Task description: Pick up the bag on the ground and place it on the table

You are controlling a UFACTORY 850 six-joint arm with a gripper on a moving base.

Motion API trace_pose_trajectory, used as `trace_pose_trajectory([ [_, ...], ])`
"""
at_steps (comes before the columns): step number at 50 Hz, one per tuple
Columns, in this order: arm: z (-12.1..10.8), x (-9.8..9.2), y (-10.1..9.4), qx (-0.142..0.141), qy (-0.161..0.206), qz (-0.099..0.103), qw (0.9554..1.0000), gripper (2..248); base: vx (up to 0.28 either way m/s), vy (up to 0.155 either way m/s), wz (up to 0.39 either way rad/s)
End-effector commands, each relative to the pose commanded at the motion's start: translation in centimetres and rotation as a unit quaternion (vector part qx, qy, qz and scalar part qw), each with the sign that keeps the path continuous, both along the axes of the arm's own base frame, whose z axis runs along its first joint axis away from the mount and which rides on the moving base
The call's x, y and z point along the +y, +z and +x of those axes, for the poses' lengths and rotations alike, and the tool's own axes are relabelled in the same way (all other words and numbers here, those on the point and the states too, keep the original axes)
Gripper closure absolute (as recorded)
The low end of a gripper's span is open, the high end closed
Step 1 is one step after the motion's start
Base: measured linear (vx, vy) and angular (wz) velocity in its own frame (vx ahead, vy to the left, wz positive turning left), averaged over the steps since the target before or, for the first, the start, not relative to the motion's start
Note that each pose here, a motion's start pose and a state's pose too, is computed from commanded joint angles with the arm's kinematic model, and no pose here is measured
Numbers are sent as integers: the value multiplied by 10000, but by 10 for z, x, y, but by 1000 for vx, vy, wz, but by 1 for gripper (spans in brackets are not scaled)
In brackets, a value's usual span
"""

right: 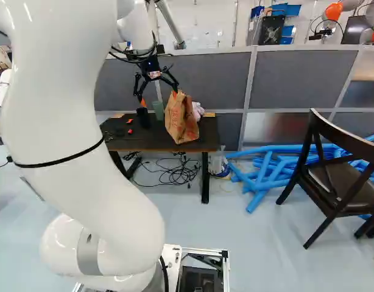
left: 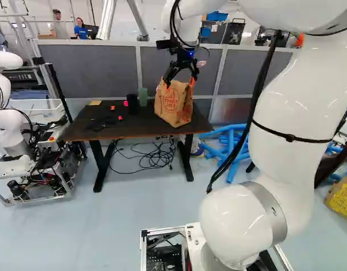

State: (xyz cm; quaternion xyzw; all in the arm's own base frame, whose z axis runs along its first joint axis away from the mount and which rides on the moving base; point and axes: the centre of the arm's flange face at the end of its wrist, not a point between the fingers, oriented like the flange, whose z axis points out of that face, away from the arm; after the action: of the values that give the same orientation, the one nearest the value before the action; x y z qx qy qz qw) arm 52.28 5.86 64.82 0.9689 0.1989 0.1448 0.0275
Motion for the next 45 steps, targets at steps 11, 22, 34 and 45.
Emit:
trace_pose_trajectory([
  [11, -5, -4, -18, -252, -89, 68, 9996, 3, 0, 0, 0],
  [22, -12, -8, -38, -540, -191, 149, 9983, 3, 0, 0, 0],
  [34, -22, -13, -63, -892, -316, 250, 9952, 3, 0, 0, 0],
  [45, -35, -18, -88, -1257, -446, 359, 9904, 3, 0, 0, 0],
])
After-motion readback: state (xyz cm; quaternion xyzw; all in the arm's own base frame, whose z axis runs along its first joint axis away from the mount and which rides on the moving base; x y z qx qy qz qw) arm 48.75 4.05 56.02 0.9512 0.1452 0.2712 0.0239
